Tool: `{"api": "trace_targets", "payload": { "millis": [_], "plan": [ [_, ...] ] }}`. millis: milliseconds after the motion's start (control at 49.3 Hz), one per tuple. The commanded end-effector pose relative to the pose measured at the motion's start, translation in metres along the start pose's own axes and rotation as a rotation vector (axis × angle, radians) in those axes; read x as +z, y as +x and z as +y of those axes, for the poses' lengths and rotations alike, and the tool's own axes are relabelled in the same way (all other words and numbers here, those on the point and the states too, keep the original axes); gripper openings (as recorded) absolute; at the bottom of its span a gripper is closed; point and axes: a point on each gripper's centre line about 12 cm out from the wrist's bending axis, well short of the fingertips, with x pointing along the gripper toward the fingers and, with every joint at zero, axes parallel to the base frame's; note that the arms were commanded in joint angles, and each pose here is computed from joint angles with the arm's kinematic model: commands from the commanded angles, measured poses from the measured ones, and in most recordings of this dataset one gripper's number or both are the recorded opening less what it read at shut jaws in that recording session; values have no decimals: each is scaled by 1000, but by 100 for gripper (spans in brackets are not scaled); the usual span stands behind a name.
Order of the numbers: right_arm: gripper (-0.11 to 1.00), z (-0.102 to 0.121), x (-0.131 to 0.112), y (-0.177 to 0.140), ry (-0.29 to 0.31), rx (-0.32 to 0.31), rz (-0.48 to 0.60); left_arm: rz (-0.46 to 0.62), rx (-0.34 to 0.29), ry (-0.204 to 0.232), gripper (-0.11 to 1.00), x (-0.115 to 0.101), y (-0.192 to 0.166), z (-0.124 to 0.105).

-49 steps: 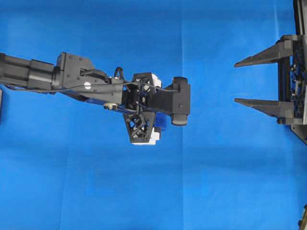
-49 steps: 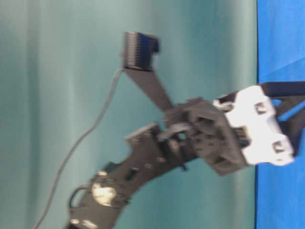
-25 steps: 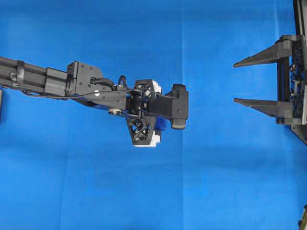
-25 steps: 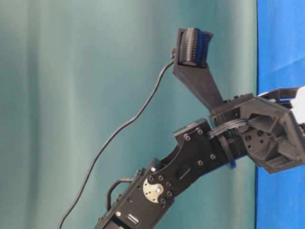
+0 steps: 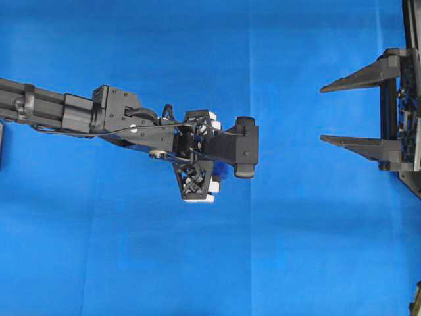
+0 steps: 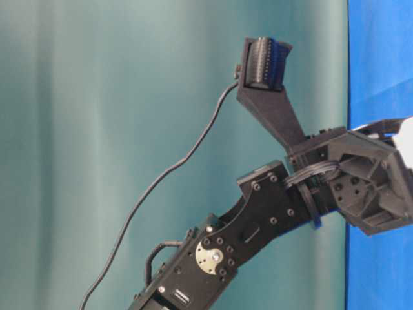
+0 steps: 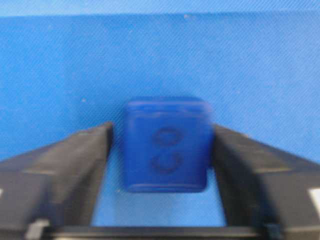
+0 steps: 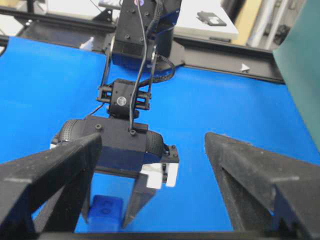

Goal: Handover the blue block to the right arm after grasping it with the left arm, then place it in the designated position.
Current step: 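Close the left gripper on the blue cube and lift it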

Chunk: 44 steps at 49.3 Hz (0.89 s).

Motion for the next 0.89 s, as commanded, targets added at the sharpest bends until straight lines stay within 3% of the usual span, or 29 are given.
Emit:
{"api": "trace_targets", "payload": {
  "millis": [0, 20, 629, 873],
  "plan": [
    [98, 0, 9, 2, 0, -1, -21, -38, -2, 4, 48, 12, -10, -2],
    [98, 0, 9, 2, 0, -1, -20, -38, -2, 4, 45, 12, -10, -2],
    [98, 0, 9, 2, 0, -1, -23, -46, -4, -9, 46, 14, -13, -4],
    [98, 0, 11, 2, 0, -1, -26, -52, -3, -4, 46, 28, -39, -4]
  ]
}}
